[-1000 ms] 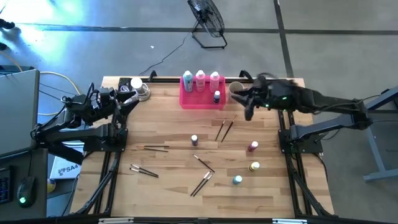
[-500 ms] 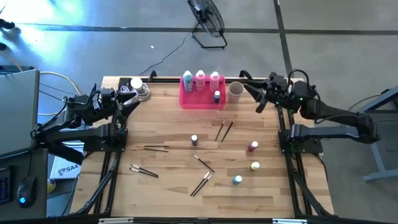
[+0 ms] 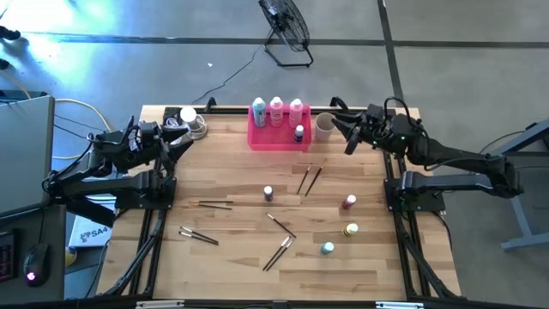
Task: Pick & Place Paint Supplies
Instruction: Put the orange paintbrush into the white cup
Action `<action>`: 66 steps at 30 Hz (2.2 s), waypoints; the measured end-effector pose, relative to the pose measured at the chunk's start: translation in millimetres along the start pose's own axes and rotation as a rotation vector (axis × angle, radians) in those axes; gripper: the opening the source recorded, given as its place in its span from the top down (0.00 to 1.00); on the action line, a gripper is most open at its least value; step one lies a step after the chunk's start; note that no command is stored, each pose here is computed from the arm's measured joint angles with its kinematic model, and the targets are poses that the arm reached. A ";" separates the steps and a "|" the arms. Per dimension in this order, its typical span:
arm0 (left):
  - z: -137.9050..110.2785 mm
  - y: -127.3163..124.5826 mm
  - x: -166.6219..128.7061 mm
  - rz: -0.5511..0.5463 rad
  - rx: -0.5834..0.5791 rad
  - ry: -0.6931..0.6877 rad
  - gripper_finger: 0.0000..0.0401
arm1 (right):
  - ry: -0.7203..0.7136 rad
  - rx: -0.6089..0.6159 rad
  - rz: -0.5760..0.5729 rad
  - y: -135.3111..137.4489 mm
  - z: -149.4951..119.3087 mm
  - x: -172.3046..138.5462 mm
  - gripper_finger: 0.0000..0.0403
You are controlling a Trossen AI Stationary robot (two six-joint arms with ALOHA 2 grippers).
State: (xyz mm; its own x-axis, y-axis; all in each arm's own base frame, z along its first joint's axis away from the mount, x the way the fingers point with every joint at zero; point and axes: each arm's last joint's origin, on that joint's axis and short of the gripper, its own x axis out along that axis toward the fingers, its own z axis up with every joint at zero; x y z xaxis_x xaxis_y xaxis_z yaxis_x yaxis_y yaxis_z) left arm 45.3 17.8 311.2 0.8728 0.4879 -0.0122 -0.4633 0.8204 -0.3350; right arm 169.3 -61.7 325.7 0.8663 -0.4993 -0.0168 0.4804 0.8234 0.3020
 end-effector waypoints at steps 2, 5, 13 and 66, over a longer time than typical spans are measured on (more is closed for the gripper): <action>0.0 0.0 0.0 0.000 0.000 0.000 0.32 | 0.001 0.002 0.002 0.0 0.0 0.0 0.76; 0.0 0.0 0.0 0.000 0.000 0.000 0.32 | 0.002 0.004 0.007 0.2 -0.1 0.0 0.76; 0.4 -0.1 0.0 -0.001 -0.001 -0.004 0.32 | 0.002 -0.128 0.006 0.1 -0.1 0.0 0.76; 5.7 1.2 -0.3 0.082 -0.003 -0.081 0.32 | -0.033 0.449 -0.077 19.3 29.7 27.4 0.89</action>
State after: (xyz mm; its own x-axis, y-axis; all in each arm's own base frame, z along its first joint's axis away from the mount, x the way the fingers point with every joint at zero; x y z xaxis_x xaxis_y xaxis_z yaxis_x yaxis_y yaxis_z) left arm 43.5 20.4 316.2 0.8167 0.5759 0.0367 -0.5321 0.7761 -0.3384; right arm 198.2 -67.4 359.3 0.8221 -0.5687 -0.0269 0.4297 0.5888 0.6846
